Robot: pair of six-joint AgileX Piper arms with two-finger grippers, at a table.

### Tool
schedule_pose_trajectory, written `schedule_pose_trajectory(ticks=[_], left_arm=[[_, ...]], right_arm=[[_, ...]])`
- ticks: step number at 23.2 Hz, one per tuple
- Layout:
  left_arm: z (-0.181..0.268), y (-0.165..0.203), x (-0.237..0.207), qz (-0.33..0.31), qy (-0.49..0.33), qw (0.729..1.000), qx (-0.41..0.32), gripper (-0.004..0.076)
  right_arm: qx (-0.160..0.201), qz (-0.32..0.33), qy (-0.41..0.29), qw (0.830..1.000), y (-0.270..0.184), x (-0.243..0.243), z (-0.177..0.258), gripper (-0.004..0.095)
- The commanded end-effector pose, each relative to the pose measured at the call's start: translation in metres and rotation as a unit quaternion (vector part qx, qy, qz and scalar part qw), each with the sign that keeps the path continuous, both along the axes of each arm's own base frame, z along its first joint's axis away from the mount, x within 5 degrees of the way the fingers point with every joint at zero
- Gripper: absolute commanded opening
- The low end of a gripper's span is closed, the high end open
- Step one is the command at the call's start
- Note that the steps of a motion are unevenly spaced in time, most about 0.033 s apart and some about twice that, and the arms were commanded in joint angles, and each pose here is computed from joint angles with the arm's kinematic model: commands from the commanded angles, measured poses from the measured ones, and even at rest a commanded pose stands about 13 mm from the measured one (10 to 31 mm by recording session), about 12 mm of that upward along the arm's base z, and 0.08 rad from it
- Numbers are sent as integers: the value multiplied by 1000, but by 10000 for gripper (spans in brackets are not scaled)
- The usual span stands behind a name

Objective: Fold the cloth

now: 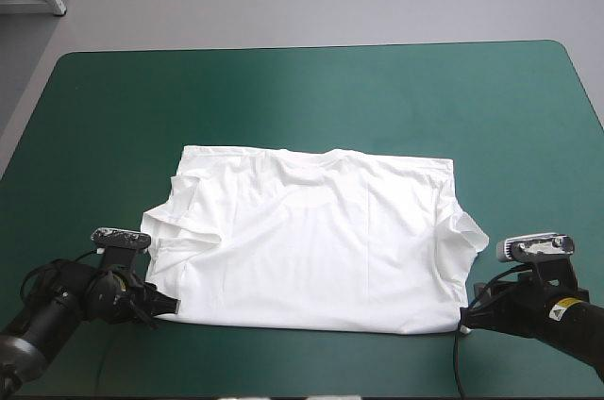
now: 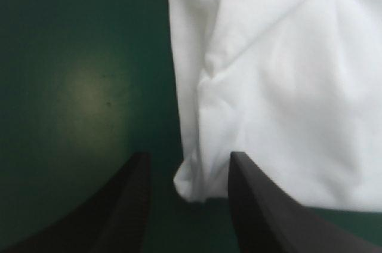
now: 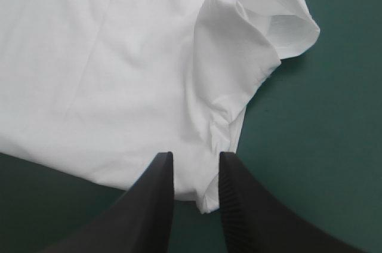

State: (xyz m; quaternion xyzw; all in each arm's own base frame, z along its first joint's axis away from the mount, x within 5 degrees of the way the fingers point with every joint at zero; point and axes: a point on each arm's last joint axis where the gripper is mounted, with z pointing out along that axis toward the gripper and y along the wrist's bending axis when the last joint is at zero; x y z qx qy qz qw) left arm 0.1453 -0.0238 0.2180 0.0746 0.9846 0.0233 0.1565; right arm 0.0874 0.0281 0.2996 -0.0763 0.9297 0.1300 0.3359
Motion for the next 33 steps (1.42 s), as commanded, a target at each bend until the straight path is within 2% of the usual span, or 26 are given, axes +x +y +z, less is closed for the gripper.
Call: schedule_pose_trajectory(ticks=[1, 6, 8, 9, 10, 11, 13, 15, 17, 19, 22, 33], left_arm=[[-1, -4, 13, 0, -13, 1000, -5, 309], [-17, -4, 16, -13, 61, 998, 19, 302], [-18, -3, 15, -30, 73, 997, 27, 254], [-18, -3, 13, -40, 83, 995, 33, 169], [-18, -2, 12, -45, 86, 995, 35, 127], [-18, -2, 12, -59, 90, 993, 39, 19], [-18, -2, 12, -60, 90, 993, 39, 21], [-18, -2, 12, -60, 89, 993, 40, 21], [-18, -2, 12, -60, 89, 993, 39, 21], [-18, -2, 12, -60, 89, 993, 39, 21], [-18, -3, 13, -60, 86, 994, 37, 21], [-18, -3, 12, -66, 88, 993, 37, 21]], right_arm=[[1, -2, -38, 999, 0, 4, 10, 256], [0, 1, -30, 1000, 0, 3, 9, 256], [-4, 4, -20, 1000, 0, 1, 7, 256], [-9, 8, -5, 1000, -1, -1, 5, 256], [-11, 10, 1, 1000, -1, -2, 5, 256], [-12, 10, 14, 1000, -1, -3, 3, 256], [-11, 9, 33, 999, -1, -4, -8, 278], [-12, 9, 72, 997, -1, -4, -30, 391], [-3, 0, 75, 997, 0, -1, -35, 504], [5, -5, 68, 998, 0, 4, -35, 485], [6, -2, 96, 995, 2, 15, -41, 423], [2, 17, 195, 981, 4, 47, -69, 422]])
